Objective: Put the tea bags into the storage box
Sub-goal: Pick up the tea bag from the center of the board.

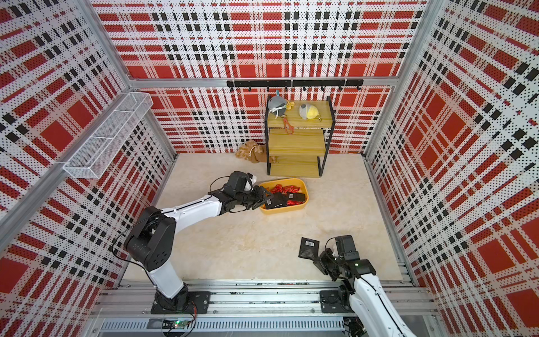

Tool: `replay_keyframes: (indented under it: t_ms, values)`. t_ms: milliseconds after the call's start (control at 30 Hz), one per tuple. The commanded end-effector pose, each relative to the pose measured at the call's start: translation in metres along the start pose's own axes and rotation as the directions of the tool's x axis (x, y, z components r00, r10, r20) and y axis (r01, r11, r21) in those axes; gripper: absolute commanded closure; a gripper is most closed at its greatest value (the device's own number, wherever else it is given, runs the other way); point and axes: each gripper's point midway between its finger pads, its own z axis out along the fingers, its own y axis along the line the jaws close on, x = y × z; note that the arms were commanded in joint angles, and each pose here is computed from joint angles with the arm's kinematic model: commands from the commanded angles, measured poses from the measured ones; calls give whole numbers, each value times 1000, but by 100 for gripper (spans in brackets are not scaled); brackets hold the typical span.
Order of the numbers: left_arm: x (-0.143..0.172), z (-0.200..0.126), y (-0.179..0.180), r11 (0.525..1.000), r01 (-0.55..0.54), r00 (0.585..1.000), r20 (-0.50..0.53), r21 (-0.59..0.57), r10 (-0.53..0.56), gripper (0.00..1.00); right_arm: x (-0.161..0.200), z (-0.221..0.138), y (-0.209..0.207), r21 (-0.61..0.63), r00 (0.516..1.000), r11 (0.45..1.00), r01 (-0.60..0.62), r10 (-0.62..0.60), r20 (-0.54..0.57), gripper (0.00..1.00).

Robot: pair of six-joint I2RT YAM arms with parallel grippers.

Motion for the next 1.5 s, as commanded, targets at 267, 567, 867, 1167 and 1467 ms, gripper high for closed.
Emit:
replay_keyframes:
  t_ms: [267, 567, 867, 1167, 1467]
  values:
    - [9, -11, -14, 999, -37, 999, 15, 29, 37, 46, -5, -15, 6, -12, 998, 1000, 14, -13, 64, 100]
    - [6, -22, -25, 997, -41, 998, 41, 59, 39, 45, -13, -35, 43, -55, 993, 996, 74, -68, 93, 100]
    - [18, -31, -14, 999, -23, 999, 48, 45, 21, 45, -25, -57, 82, -88, 983, 986, 140, -127, 135, 100]
    - [28, -37, 5, 1000, 3, 998, 62, 30, -5, 25, -42, -71, 128, -112, 965, 969, 222, -202, 167, 100]
    - [41, -44, 23, 999, 39, 997, 68, 16, -40, 24, -65, -82, 189, -157, 940, 938, 310, -278, 199, 100]
